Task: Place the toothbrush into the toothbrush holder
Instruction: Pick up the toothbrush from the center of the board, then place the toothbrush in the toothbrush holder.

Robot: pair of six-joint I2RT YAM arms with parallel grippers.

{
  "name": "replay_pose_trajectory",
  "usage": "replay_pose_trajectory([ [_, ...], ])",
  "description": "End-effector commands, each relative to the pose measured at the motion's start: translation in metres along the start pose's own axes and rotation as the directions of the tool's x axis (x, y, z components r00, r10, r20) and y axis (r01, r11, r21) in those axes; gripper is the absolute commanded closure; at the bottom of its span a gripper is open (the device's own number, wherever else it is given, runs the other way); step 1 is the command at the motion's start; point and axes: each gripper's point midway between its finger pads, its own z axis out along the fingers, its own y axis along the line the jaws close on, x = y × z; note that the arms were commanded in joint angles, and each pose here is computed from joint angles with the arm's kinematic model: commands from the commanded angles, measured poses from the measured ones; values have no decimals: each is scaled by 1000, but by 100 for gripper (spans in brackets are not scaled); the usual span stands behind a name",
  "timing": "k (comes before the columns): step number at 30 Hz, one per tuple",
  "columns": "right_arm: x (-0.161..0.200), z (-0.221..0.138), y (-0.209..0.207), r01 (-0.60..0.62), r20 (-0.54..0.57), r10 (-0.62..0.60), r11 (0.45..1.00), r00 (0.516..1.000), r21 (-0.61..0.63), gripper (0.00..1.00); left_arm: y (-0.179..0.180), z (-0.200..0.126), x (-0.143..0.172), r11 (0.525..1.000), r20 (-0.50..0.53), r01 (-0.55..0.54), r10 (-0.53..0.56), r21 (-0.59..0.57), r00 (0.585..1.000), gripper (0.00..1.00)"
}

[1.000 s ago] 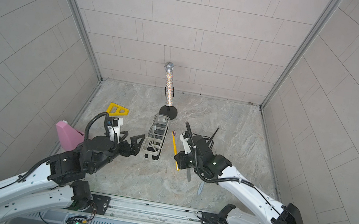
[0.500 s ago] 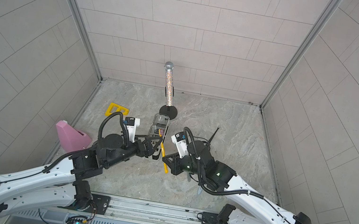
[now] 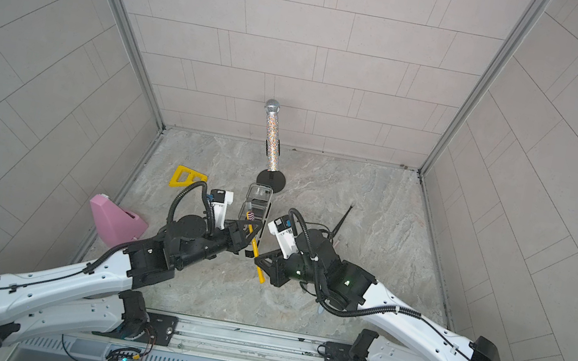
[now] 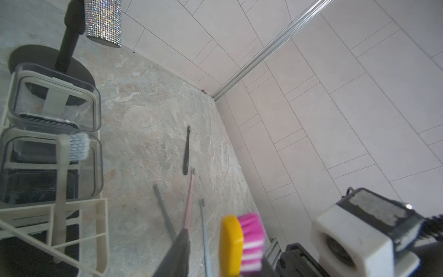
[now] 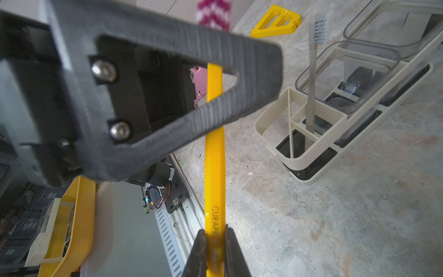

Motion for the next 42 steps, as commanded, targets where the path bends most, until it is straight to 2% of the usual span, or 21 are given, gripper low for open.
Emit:
replay_pose_trajectory([
  [1, -6, 0, 6, 24, 17, -24, 1000, 1000, -13, 90, -7, -2, -5, 1000, 16, 13, -13, 18, 1000, 78],
  [7, -4, 2, 3, 26, 10, -26, 1000, 1000, -5, 88, -5, -4, -5, 1000, 11, 2, -2, 7, 1000, 95],
  [8, -4, 2, 3, 27, 11, -27, 1000, 1000, -3, 83, -5, -5, -6, 1000, 12, -2, 1, 4, 1000, 97],
  [9, -3, 2, 1, 28, 10, -28, 1000, 1000, 5, 73, -4, -6, -6, 1000, 14, -9, 9, -1, 1000, 98],
  [12, -4, -5, -6, 37, 21, -39, 998, 999, 53, 40, -2, -12, -12, 998, 20, -57, 58, -36, 998, 99],
  [14, -6, -14, -12, 41, 40, -45, 995, 998, 94, 32, 3, -22, -21, 989, 35, -115, 118, -88, 992, 99],
  [17, -4, -25, -22, 32, 67, -41, 991, 997, 132, 30, 8, -44, -44, 959, 80, -217, 235, -184, 969, 99],
  [21, 5, -31, -39, -1, 79, -13, 986, 997, 169, 30, 5, -75, -84, 907, 188, -307, 368, -289, 911, 99],
  [26, 13, -28, -49, -20, 67, 7, 982, 998, 190, 30, 13, -80, -108, 840, 294, -360, 492, -405, 819, 99],
  [30, 14, -27, -52, -17, 64, 4, 980, 998, 200, 30, 18, -74, -115, 824, 373, -348, 526, -447, 765, 100],
  [33, 16, -27, -54, -15, 61, 3, 978, 998, 209, 30, 24, -67, -116, 806, 385, -346, 548, -480, 742, 100],
  [42, 23, -27, -61, -11, 44, 1, 972, 999, 236, 30, 46, -50, -103, 788, 366, -337, 558, -515, 745, 100],
])
